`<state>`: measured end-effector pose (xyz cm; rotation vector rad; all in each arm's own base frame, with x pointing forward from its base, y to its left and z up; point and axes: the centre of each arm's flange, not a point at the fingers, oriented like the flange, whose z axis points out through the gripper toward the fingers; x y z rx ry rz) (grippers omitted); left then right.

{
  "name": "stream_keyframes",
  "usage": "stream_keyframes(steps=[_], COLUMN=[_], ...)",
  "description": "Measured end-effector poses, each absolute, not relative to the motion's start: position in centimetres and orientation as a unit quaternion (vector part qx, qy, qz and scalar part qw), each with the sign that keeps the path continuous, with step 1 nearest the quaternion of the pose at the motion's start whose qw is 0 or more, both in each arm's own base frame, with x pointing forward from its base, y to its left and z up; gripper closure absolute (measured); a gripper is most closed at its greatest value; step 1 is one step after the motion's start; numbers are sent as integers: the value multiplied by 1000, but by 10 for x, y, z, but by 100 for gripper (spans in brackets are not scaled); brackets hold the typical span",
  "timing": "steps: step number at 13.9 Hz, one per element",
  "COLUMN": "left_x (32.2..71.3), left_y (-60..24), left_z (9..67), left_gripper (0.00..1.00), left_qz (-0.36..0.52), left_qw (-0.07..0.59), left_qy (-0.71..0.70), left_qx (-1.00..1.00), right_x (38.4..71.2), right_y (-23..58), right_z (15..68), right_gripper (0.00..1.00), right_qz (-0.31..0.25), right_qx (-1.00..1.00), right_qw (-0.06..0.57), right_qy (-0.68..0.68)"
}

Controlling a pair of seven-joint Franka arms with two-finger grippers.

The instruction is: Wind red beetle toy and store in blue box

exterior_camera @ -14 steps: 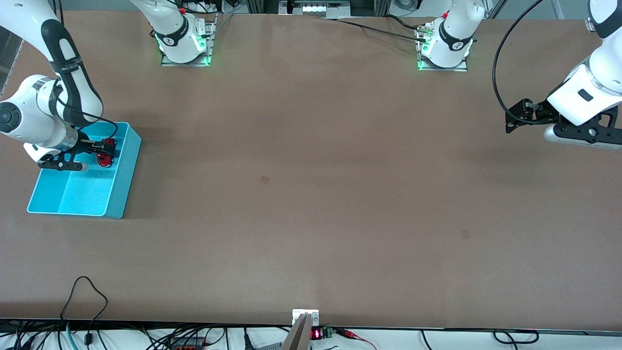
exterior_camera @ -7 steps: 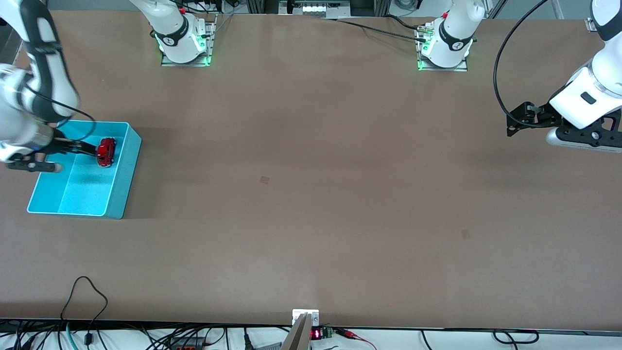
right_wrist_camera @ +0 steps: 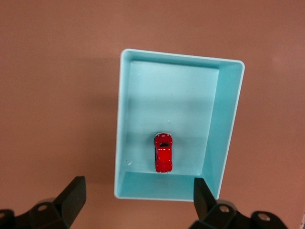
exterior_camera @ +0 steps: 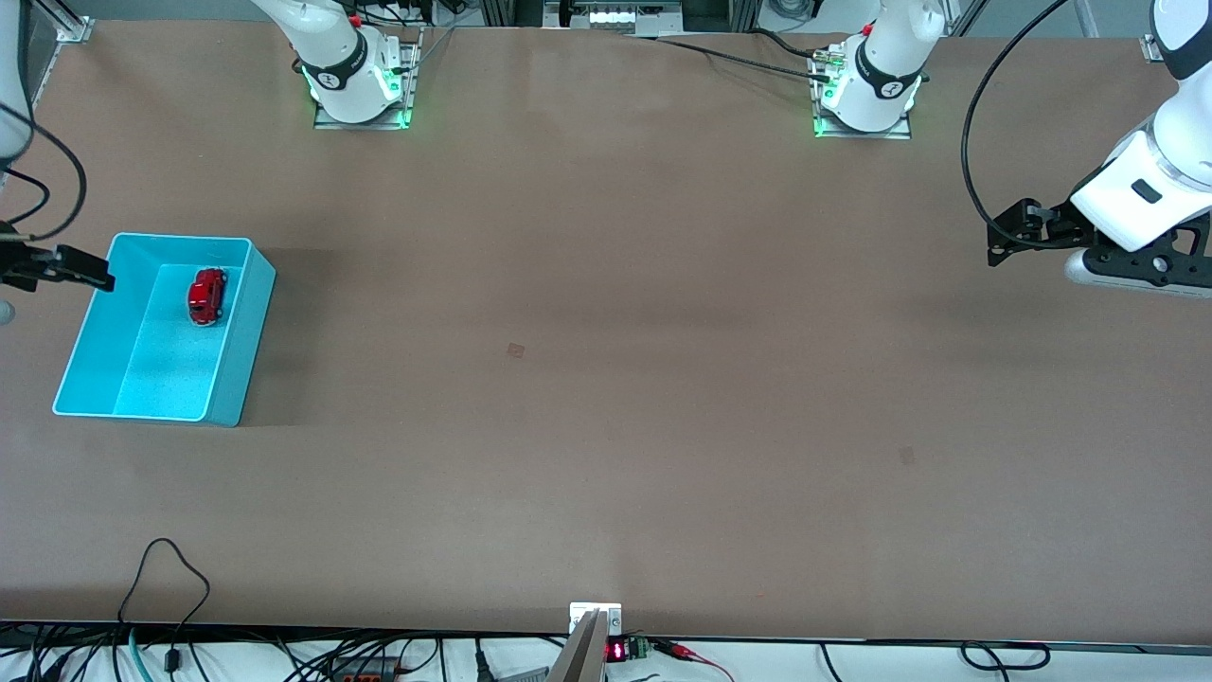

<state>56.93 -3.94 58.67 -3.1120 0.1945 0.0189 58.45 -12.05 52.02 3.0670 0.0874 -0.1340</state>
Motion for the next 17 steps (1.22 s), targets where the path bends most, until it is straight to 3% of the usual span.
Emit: stream_keyframes(steps=[5, 17], left_x=[569, 569], left_y=[-39, -39], left_z=[587, 587], left_gripper=[0, 0], left_qz=[6, 6], left_qw=[12, 12], left_qy=[62, 62], left_qx=[-998, -998], right_x=[586, 585], right_y=[-60, -43], right_z=[569, 569], right_gripper=[0, 0], right_qz=[-56, -70], right_qx=[996, 996], right_qw=[14, 13], right_qy=[63, 46])
